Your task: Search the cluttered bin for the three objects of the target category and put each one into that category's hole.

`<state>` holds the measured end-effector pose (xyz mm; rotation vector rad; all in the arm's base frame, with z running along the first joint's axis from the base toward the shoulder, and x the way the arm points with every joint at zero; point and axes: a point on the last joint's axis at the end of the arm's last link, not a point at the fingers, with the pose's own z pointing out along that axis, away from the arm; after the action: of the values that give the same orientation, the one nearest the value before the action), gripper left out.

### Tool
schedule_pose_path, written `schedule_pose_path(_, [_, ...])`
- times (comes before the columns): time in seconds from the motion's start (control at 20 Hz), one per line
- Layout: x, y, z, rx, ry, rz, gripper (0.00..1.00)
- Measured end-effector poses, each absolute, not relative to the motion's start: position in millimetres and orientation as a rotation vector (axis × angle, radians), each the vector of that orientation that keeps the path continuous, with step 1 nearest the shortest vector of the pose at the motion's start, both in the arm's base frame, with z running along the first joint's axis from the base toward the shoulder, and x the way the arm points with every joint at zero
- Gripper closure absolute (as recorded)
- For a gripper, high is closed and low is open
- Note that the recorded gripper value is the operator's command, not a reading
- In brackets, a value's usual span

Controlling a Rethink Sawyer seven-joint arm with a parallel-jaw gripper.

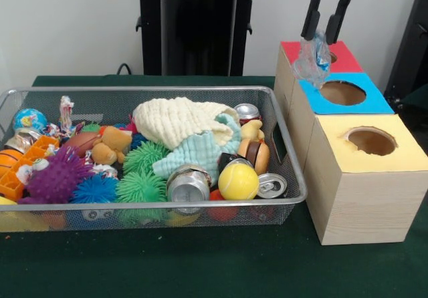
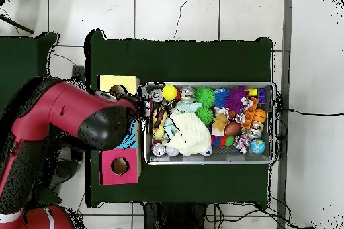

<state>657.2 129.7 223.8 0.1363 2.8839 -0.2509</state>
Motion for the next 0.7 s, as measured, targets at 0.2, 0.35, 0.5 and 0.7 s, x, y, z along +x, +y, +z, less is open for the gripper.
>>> schedule_pose_path(0.2, [657.6, 129.3, 221.5, 0.136, 2.889, -0.245, 1.00])
schedule_pose_path(0.35, [658.1, 129.5, 220.1, 0.135, 2.891, -0.241, 1.00])
schedule_pose_path(0.5, [658.9, 129.2, 215.8, 0.135, 2.900, -0.227, 1.00])
schedule_pose_path(0.7, [659.2, 128.7, 212.7, 0.137, 2.906, -0.213, 1.00])
